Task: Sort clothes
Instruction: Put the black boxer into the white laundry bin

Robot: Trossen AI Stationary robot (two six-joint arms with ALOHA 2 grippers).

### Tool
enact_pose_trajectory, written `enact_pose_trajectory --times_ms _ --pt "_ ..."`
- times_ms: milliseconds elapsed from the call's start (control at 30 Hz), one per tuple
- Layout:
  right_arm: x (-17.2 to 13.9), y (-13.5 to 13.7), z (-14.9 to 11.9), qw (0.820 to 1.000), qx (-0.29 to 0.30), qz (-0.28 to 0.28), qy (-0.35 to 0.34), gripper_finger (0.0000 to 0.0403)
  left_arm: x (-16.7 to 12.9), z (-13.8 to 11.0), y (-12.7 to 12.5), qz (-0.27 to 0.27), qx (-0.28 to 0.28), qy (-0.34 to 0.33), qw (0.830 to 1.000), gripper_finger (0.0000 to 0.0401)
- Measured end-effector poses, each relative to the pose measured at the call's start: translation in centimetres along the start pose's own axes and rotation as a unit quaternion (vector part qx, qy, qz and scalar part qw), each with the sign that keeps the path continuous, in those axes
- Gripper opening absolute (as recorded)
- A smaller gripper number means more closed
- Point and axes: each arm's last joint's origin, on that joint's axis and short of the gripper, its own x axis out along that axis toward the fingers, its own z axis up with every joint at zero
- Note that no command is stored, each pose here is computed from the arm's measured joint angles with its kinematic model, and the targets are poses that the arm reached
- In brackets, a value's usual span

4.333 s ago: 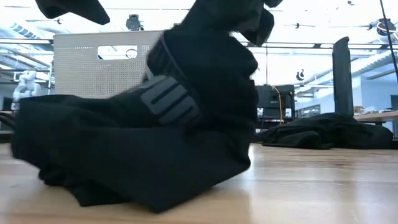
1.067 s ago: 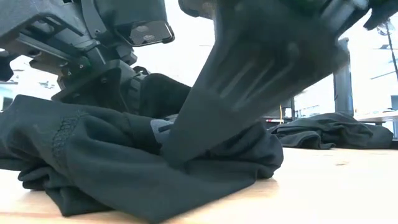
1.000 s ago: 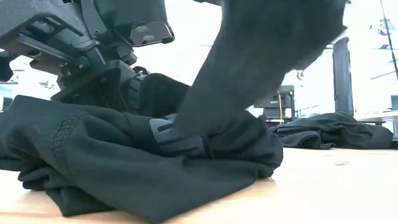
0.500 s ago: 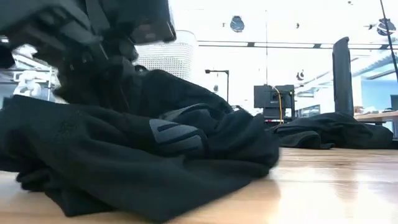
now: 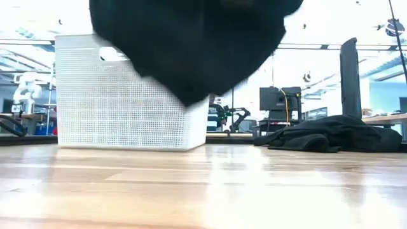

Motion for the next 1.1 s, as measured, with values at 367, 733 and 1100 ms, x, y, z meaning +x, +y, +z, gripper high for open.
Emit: enact_pose_trajectory --times_ms 367,733,1100 --pt "0.1 -0.4 -0.2 1.000 -0.013 -0.016 0.011 0.0265 -9.9 7.1 4.4 0.094 -0.008 -0.164 0.982 0.0015" --pt "0.0 -1.4 -0.8 0.998 -0.010 -0.053 0.036 0.0265 -18.9 7.9 14.5 0.299 -0.061 -0.156 0.939 0.0015" --pt "0.2 -2.6 -1.0 0.994 -0.019 -0.096 0.056 0.0265 -20.2 5.7 22.3 0.412 -0.105 -0.070 0.902 0.0015"
